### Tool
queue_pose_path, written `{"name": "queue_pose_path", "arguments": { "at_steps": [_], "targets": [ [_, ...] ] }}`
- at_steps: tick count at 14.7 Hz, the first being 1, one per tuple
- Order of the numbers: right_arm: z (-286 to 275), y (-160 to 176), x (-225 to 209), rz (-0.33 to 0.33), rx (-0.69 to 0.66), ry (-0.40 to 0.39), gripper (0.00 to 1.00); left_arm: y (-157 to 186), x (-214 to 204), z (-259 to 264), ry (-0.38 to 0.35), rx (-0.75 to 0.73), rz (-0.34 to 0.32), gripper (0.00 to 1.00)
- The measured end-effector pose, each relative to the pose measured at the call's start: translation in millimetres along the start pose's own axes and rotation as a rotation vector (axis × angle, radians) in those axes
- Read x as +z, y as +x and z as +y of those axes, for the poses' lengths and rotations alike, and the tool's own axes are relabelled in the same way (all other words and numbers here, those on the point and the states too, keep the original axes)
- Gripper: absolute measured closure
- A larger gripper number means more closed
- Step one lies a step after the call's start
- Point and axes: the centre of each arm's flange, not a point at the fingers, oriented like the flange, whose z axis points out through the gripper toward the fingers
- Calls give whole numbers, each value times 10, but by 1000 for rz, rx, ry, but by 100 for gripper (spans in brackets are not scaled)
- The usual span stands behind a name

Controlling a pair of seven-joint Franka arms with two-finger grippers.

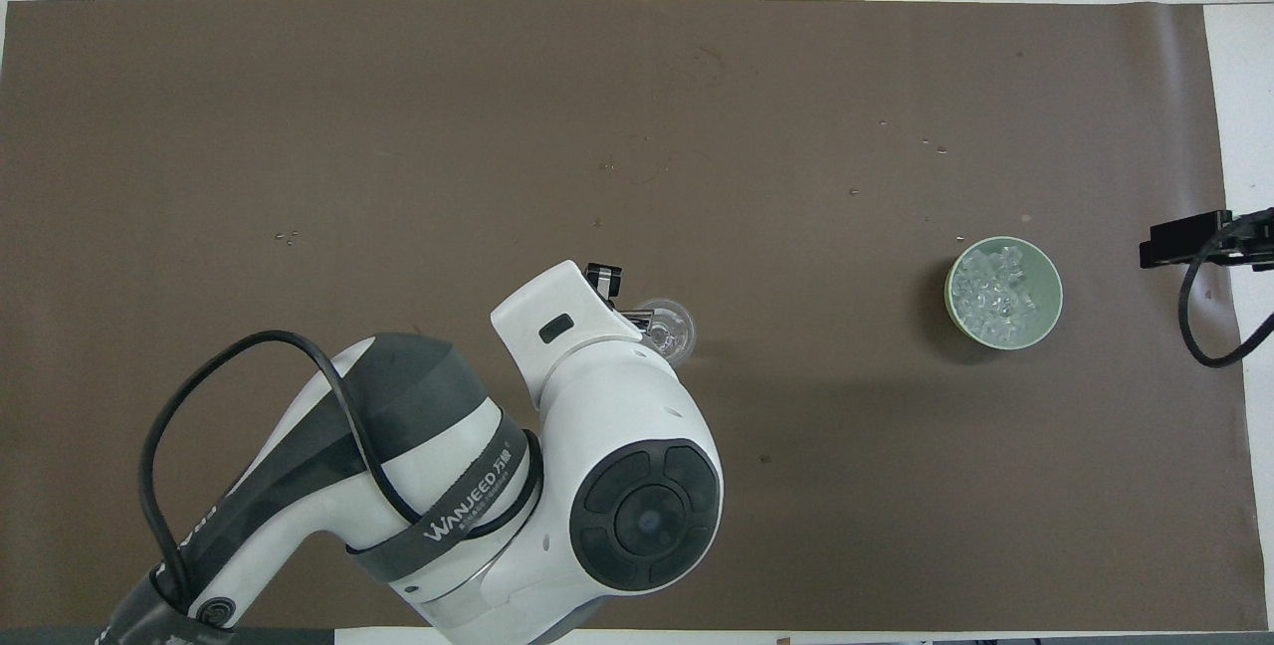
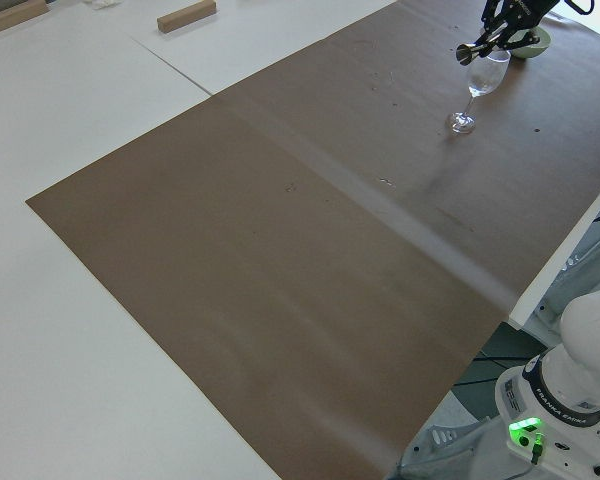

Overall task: Pour wine and add ice with both arms
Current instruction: 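Return the jigger with the left gripper while the right gripper reaches the cup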

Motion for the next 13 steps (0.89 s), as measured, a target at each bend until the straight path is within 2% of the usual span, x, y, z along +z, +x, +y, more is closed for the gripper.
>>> {"name": "queue_pose_path", "arguments": {
  "at_steps": [2, 4, 7, 10, 11, 12, 13],
  "targets": [
    [-2, 3, 283, 6, 4, 10, 0, 196, -11, 105, 45, -72, -57, 78],
    [-6, -4, 632, 6, 10, 18, 0, 396, 29, 219, 101, -121, -141, 78],
    [-46, 20, 1200, 1, 14, 24, 0, 844, 185, 432, 206, -181, -324, 78],
    [-118, 37, 1698, 26, 24, 22, 1, 1567, 468, 632, 245, -183, -528, 78],
    [-122, 18, 1832, 34, 25, 21, 3, 1846, 592, 663, 242, -191, -588, 78],
    [-119, -1, 1941, 35, 28, 21, 11, 2139, 734, 663, 234, -206, -653, 78],
    [-118, -6, 2019, 35, 31, 21, 11, 2450, 899, 624, 218, -221, -720, 78]
  ]
}}
